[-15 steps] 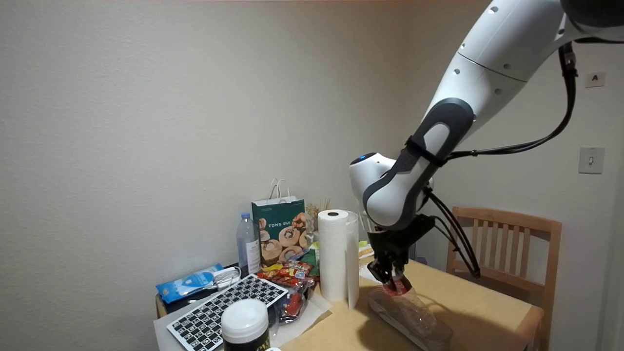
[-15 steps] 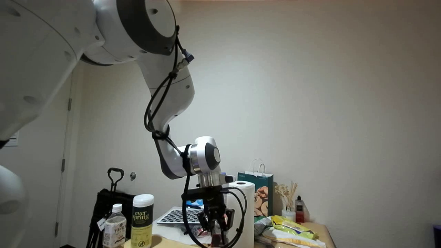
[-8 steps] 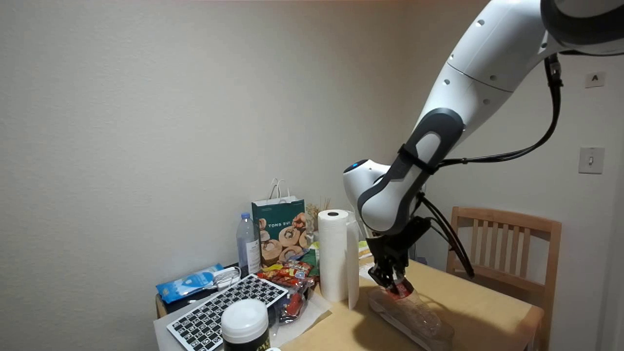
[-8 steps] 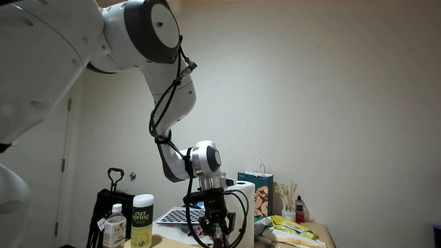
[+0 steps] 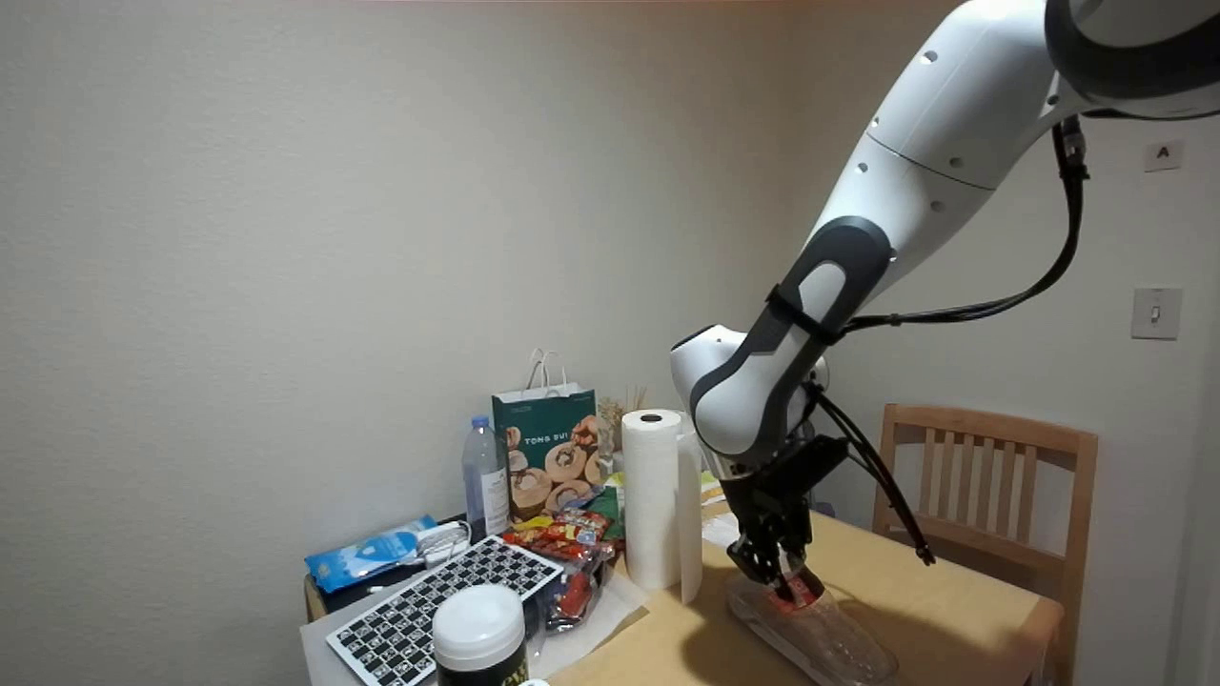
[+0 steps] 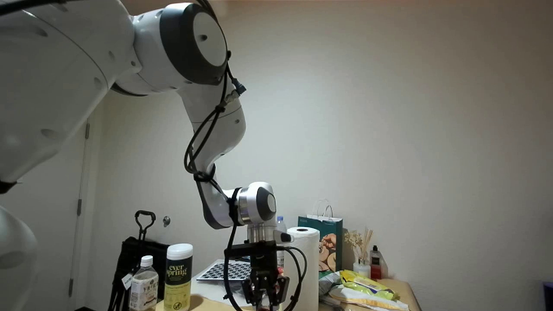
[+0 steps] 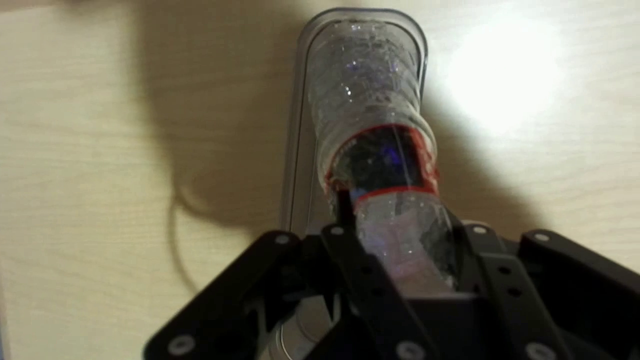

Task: Put the bottle in the clear case

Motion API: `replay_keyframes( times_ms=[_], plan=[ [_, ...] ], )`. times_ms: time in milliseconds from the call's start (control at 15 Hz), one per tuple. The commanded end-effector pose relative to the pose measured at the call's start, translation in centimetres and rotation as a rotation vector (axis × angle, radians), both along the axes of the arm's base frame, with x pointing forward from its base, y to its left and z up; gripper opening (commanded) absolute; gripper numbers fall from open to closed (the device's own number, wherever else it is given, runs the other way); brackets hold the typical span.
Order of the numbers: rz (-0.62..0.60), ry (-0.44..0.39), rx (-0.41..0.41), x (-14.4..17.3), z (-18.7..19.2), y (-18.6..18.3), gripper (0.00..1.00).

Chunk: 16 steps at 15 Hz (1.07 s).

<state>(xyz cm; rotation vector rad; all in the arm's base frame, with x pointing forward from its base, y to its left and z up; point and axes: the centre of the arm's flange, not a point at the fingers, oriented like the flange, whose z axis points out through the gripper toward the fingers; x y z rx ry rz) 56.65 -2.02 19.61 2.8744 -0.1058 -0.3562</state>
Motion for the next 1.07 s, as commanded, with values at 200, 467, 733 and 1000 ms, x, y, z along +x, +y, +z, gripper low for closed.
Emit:
replay_keyframes(
  times_ms=[200,467,733,1000],
  plan=[
    [-0.07,0.125,0.121,-1.4,-1.9,-0.3,0.13],
    [-0.094,0.124,0.126,-1.7,-2.5,-0.5,0.25],
    [-0.099,0.124,0.122,-1.6,-2.6,-0.6,0.72],
    [-0.112,0.142,0.13,-1.9,-3.6,-0.7,0.98]
  ],
)
